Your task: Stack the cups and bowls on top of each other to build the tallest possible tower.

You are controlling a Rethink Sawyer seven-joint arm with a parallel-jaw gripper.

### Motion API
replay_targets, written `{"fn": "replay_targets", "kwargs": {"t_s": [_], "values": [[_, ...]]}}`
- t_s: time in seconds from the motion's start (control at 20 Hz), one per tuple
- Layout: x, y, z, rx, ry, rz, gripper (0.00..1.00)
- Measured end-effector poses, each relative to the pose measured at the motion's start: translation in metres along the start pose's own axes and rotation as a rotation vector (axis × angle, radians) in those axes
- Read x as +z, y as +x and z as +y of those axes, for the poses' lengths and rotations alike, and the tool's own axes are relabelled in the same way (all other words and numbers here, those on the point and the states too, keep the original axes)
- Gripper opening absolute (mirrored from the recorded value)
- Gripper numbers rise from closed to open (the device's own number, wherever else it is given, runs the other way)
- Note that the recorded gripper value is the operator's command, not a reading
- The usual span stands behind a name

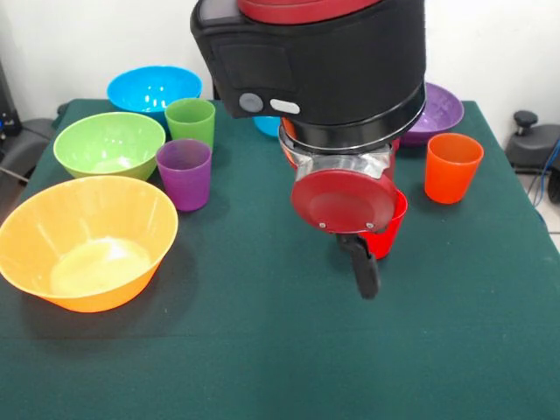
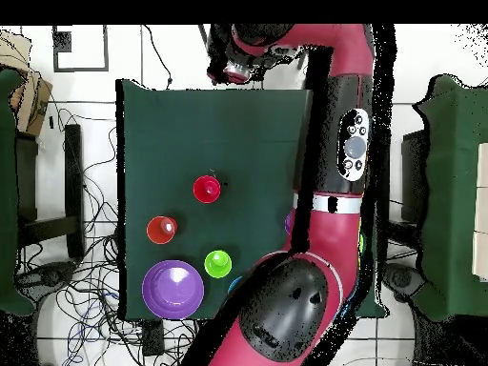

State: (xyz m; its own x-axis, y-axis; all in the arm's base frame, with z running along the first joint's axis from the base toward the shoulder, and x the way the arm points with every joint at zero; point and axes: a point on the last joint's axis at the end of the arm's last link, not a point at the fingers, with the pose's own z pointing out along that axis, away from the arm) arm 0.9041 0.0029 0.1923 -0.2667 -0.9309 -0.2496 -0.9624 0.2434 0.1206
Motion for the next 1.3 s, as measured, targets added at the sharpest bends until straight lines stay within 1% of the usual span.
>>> {"fn": "replay_targets", "kwargs": {"t_s": [0.1,0.15,0.2,0.35,0.4,0.55,0.65,0.7,0.85,0.9,0.95,1.05,1.1,1.3], "values": [[0.000,0.001,-0.001,-0.006,0.022,0.011,1.00],[0.000,0.002,-0.002,-0.011,0.042,0.017,1.00],[-0.001,0.003,-0.005,-0.021,0.085,0.024,1.00],[-0.007,0.006,-0.014,-0.032,0.177,0.026,1.00],[-0.013,0.010,-0.021,-0.033,0.232,0.020,1.00],[-0.024,0.019,-0.030,-0.022,0.293,-0.003,1.00],[-0.029,0.026,-0.034,-0.012,0.314,-0.023,1.00],[-0.038,0.037,-0.039,0.009,0.339,-0.066,1.00],[-0.047,0.049,-0.044,0.034,0.364,-0.111,1.00],[-0.055,0.060,-0.049,0.064,0.390,-0.150,1.00],[-0.058,0.066,-0.051,0.078,0.403,-0.164,1.00],[-0.063,0.076,-0.054,0.102,0.423,-0.184,1.00],[-0.068,0.087,-0.058,0.130,0.443,-0.199,1.00],[-0.068,0.103,-0.062,0.169,0.452,-0.198,1.00]]}}
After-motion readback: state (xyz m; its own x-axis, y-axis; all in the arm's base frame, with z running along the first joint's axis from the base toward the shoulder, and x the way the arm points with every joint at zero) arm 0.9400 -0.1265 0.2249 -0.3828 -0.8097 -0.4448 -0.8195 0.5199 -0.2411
